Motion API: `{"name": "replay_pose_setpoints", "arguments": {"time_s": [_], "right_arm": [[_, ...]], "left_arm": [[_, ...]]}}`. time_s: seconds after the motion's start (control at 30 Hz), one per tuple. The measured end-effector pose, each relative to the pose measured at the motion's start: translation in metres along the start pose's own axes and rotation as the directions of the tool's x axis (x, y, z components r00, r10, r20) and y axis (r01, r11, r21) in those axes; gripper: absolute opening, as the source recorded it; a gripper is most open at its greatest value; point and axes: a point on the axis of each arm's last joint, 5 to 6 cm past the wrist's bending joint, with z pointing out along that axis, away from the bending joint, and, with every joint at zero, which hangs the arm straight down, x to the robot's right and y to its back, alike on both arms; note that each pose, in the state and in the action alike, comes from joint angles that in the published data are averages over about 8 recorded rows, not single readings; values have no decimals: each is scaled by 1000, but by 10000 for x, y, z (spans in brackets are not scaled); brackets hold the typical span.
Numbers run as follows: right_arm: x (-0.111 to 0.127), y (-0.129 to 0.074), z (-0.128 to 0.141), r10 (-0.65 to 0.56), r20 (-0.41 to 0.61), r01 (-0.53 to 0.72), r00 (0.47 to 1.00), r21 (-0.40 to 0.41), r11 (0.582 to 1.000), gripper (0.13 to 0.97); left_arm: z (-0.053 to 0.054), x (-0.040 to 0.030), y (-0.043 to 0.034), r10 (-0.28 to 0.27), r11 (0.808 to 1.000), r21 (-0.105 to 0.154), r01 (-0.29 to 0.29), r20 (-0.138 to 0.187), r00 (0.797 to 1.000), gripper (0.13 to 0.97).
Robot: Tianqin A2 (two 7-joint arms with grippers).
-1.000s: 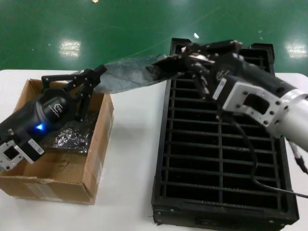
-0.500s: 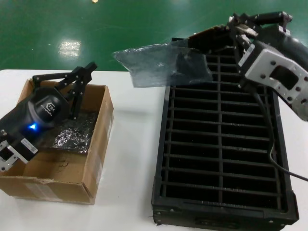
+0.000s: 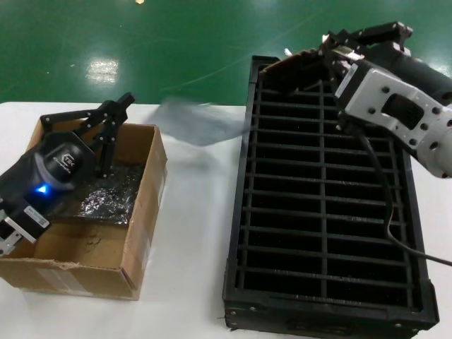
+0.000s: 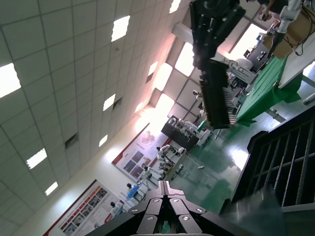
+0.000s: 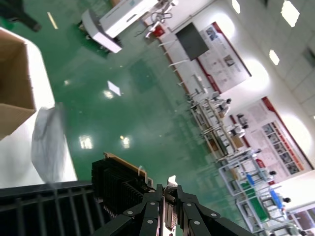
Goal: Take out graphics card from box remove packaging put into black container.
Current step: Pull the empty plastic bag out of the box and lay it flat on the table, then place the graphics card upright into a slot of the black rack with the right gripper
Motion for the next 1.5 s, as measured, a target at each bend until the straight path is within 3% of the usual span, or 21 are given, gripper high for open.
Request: {"name": "replay_pose_setpoints", "arguments": {"time_s": [0.3,0.67,1.0,1.5], "right_arm": [[-93,-86,149,-61,118,72,991,-90,993,175],[-266,-254,522,-160,321,236,934,-216,947,175],[-391,-288,685,-176,397,285,901,-236,929,175],[-518,-173,923,-166,406,274,899,-225,935,175]], "left_arm": [[-9,-21,25,-6,1000,-10,6,15,1000,140],[-57,-12,62,-24,1000,-18,24,33,999,140],[-83,-1,89,-43,999,-23,44,47,998,140],[-113,-48,106,-44,998,-30,46,60,997,140]]}}
